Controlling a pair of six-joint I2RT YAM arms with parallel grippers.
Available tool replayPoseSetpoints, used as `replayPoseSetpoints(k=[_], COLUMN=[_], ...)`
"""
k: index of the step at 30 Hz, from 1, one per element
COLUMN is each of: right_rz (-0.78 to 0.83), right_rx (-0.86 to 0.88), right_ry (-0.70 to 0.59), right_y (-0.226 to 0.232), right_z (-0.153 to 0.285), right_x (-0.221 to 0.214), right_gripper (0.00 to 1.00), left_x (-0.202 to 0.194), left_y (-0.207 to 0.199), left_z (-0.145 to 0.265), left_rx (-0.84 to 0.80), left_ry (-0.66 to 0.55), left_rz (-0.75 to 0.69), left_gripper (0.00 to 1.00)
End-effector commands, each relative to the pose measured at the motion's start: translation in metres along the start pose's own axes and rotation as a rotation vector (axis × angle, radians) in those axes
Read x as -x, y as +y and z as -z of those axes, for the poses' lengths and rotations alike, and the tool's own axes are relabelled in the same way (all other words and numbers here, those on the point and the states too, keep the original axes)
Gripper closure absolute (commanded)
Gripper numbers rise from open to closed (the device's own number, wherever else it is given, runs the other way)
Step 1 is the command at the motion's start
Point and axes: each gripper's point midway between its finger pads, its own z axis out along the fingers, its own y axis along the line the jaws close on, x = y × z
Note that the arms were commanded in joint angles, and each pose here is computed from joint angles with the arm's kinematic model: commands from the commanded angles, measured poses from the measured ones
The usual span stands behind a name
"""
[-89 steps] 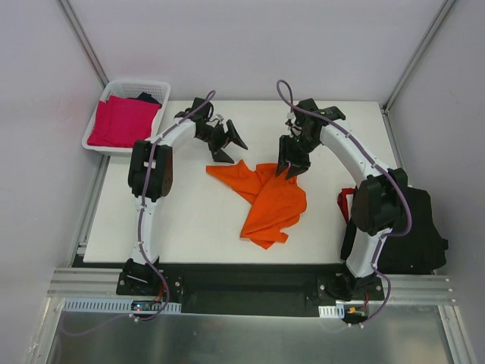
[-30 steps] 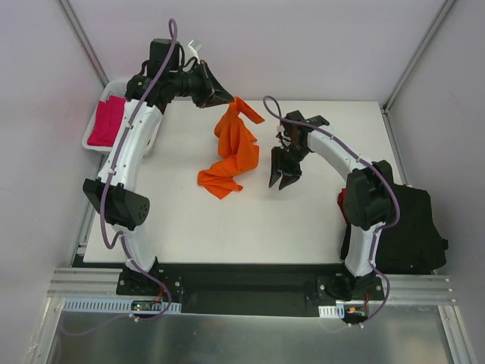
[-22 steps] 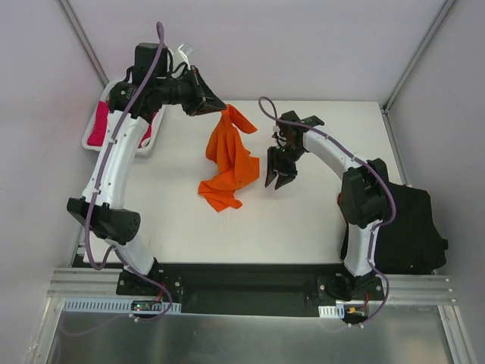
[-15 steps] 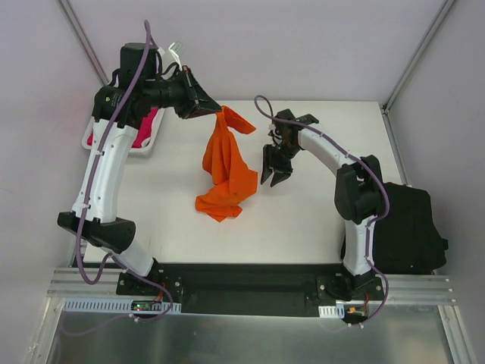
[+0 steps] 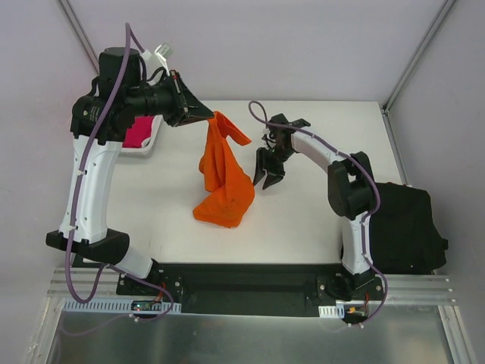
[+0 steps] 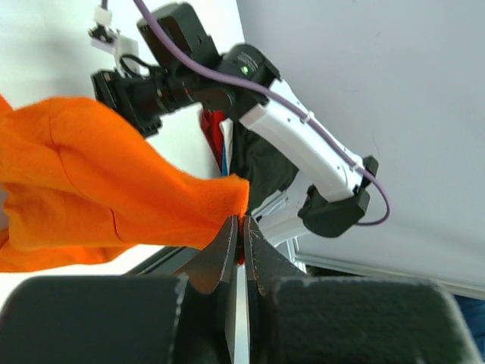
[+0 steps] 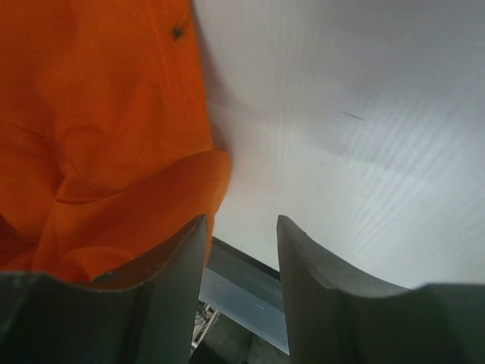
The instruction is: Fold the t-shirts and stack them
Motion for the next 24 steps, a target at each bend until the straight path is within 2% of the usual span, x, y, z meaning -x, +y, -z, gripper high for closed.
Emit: replayPoseSetpoints(k=[1,6,11,12,13,14,19,24], right_rz=[0.014,0.015,0.015,0.020,0.008,0.003,0.048,0.014], right_rx=[0.250,0.474,0.529,0.533,0.527,0.525,0.452,0.436], right_ry=[0.022,0.001,-0.017,-0.036,-0.027,-0.026,-0.088,-0.253], right_y=[0.058,0.105,0.127,0.131,0.131,0.132,0.125,0.096], right_z=[-0.009,-0.013,-0.006,-0.003,-0.010,-0.012,-0.003,0.075], right_x=[0.012,0.031,0.048,0.054,0.056,0.057,0.060,0.080], right_gripper=[0.54,0.52,0.52,0.57,0.70,0.99,0.99,0.99], left_x=[-0.018,-0.028,-0.033,-0.033,-0.034,-0.034,-0.031,-0.029], left_y=[-0.002,0.003,0.005,0.005,0.008,0.008,0.013,0.035], left_z=[0.017,0.024,0.023,0.023,0.021,0.021,0.022,0.023], left_rx=[-0.004,0.014,0.020,0.022,0.029,0.033,0.063,0.156], left_ry=[-0.005,0.004,0.034,0.036,0.042,0.042,0.028,0.023], left_rz=[-0.029,-0.032,-0.012,-0.010,-0.005,-0.003,-0.007,0.010], left_gripper=[1.00,1.00,1.00,1.00,1.00,1.00,1.00,1.00])
